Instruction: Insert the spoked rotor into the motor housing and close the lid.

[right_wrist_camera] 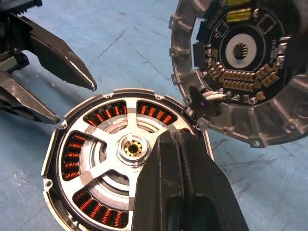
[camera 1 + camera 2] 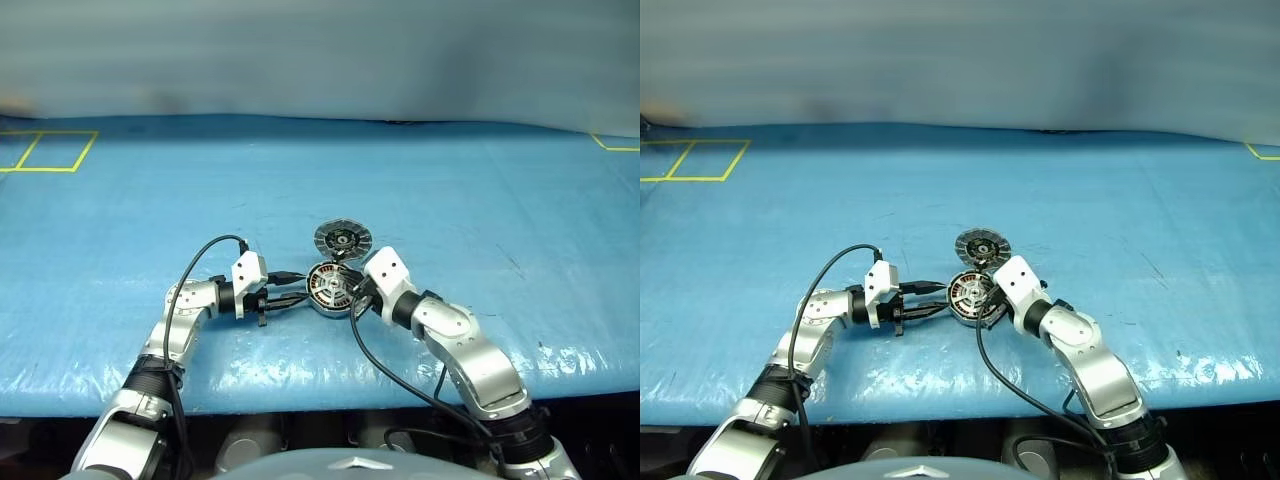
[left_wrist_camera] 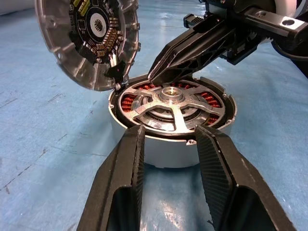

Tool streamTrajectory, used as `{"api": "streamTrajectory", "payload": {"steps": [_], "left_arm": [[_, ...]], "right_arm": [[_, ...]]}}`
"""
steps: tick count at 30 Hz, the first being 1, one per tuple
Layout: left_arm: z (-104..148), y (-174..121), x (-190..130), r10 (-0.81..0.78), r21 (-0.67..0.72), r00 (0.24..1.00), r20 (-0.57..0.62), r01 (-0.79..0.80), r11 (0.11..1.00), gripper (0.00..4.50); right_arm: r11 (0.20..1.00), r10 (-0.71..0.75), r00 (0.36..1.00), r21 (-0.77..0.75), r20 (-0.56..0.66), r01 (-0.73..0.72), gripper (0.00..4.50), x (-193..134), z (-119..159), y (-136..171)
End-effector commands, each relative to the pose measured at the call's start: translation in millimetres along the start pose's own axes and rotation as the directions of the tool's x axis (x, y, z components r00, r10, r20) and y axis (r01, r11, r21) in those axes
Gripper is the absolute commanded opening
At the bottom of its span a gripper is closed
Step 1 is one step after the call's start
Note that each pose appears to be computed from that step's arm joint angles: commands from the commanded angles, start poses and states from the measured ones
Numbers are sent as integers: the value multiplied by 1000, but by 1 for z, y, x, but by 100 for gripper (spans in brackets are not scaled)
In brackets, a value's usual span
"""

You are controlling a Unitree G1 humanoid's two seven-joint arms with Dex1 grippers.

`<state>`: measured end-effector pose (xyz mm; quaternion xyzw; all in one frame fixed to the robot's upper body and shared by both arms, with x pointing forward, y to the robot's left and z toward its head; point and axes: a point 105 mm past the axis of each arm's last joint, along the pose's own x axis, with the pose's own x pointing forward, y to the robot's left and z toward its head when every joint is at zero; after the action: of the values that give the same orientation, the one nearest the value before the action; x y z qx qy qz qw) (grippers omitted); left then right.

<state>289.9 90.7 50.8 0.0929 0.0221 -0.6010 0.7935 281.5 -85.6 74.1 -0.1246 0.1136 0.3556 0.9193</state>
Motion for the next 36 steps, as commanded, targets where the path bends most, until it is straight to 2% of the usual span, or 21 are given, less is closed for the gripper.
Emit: {"api": "streamTrajectory", "payload": {"steps": [1, 6, 10, 12, 14, 16, 19, 24, 26, 29, 36], "left_arm": [[7, 1, 0, 9, 32, 1000, 26, -10, 999, 174], [7, 4, -7, 34, 28, 999, 22, -34, 999, 174], [6, 9, -18, 71, 22, 997, 18, -71, 997, 174], [6, 11, -21, 89, 24, 996, 21, -90, 996, 174], [6, 12, -24, 110, 22, 994, 28, -111, 994, 174], [5, 12, -26, 118, 19, 993, 31, -119, 993, 174], [3, 9, -27, 128, 8, 991, 41, -128, 992, 174], [-2, 6, -29, 140, -4, 989, 38, -140, 990, 174], [-4, 5, -30, 146, -15, 989, 35, -146, 989, 174], [-7, 3, -32, 156, -30, 987, 32, -155, 987, 174], [-10, 1, -34, 163, -43, 986, 24, -162, 986, 174]], "right_arm": [[999, -32, 998, -28, 62, 34, 3, -8, 15, -10], [996, -78, 996, -32, 31, 79, 3, -21, 8, -24], [989, -141, 987, -54, -76, 137, 3, -33, -12, -42], [979, -197, 975, -66, -103, 191, 3, -34, -17, -54], [941, -339, 938, -39, -73, 337, 3, -31, -12, -80], [914, -407, 913, -6, -40, 407, 3, -28, -7, -94], [939, -344, 937, 20, 57, 343, 3, -12, 13, -95], [975, -221, 966, 4, 135, 223, 3, 5, 35, -89], [994, -103, 977, -13, 187, 107, 3, 11, 51, -75], [994, 101, 960, -61, 260, -88, 3, 13, 74, -46], [952, 299, 924, -132, 237, -275, 3, 1, 74, -10]]}}
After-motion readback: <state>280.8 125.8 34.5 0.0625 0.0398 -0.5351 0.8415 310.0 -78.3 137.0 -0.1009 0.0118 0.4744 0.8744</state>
